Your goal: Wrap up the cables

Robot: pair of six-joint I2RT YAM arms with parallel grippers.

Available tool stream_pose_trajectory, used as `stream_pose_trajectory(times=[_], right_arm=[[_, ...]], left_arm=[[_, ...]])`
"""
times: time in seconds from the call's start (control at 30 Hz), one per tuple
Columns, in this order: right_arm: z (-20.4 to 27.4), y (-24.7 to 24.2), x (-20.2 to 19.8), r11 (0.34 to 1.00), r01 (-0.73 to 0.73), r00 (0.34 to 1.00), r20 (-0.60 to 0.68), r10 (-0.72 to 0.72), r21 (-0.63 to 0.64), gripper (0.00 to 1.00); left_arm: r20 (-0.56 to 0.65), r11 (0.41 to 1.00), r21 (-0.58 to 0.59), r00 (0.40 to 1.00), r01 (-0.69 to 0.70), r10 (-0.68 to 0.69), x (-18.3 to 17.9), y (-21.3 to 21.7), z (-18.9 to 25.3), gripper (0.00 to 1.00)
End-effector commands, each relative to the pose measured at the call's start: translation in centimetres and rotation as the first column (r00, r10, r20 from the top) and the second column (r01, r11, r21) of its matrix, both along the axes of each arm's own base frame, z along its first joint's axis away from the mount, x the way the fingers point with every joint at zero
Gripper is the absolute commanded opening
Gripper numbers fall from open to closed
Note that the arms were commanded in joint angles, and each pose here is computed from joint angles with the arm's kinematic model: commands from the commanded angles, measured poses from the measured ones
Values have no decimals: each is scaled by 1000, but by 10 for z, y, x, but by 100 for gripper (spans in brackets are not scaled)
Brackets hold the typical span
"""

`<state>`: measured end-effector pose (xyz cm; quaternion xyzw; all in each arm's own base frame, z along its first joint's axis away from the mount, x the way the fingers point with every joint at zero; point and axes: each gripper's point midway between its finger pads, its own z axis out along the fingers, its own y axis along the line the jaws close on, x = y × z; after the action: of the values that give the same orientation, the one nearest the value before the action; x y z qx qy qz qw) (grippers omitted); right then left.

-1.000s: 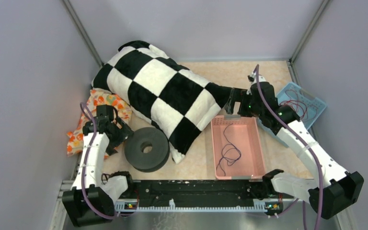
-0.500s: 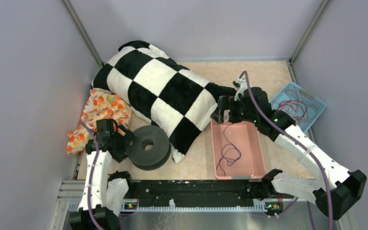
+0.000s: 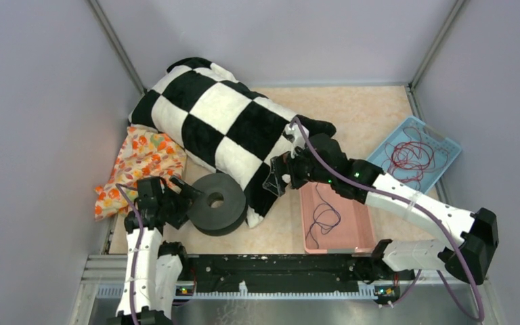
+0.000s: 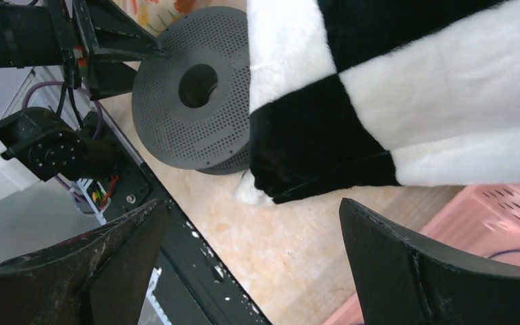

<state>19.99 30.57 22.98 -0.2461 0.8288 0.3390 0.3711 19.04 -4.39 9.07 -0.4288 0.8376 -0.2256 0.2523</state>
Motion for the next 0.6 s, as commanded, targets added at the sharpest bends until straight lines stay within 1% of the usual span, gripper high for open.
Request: stream_pose_trajectory(times=[0.0,0.1,0.17,0.3,0.43,0.5,0.53,0.57], right_arm=[[24,21,7,999,-9,997,81,6,36,99],[20,20,8,1000,-7,997,80,5,28,99],[19,19,8,1000,-7,996,85,5,19,99],[18,17,10,1000,2,996,88,-2,4,99],[16,16,10,1000,8,996,84,-8,-3,99],[15,13,11,1000,20,996,82,-19,-11,99],[15,12,11,1000,27,996,84,-26,-14,99],[15,10,12,999,39,996,85,-38,-17,99]], left_arm=[[107,997,-58,993,57,-50,10,-13,28,98],[221,993,-82,973,88,-67,18,-21,48,98],[312,989,-93,947,112,-77,23,-25,67,98],[470,984,-75,876,163,-109,28,-32,103,98],[559,970,-92,818,226,-138,32,-42,118,94],[597,956,-94,784,279,-171,35,-48,121,91],[605,949,-104,777,296,-176,36,-51,122,88],[611,943,-110,769,314,-185,37,-53,123,83]])
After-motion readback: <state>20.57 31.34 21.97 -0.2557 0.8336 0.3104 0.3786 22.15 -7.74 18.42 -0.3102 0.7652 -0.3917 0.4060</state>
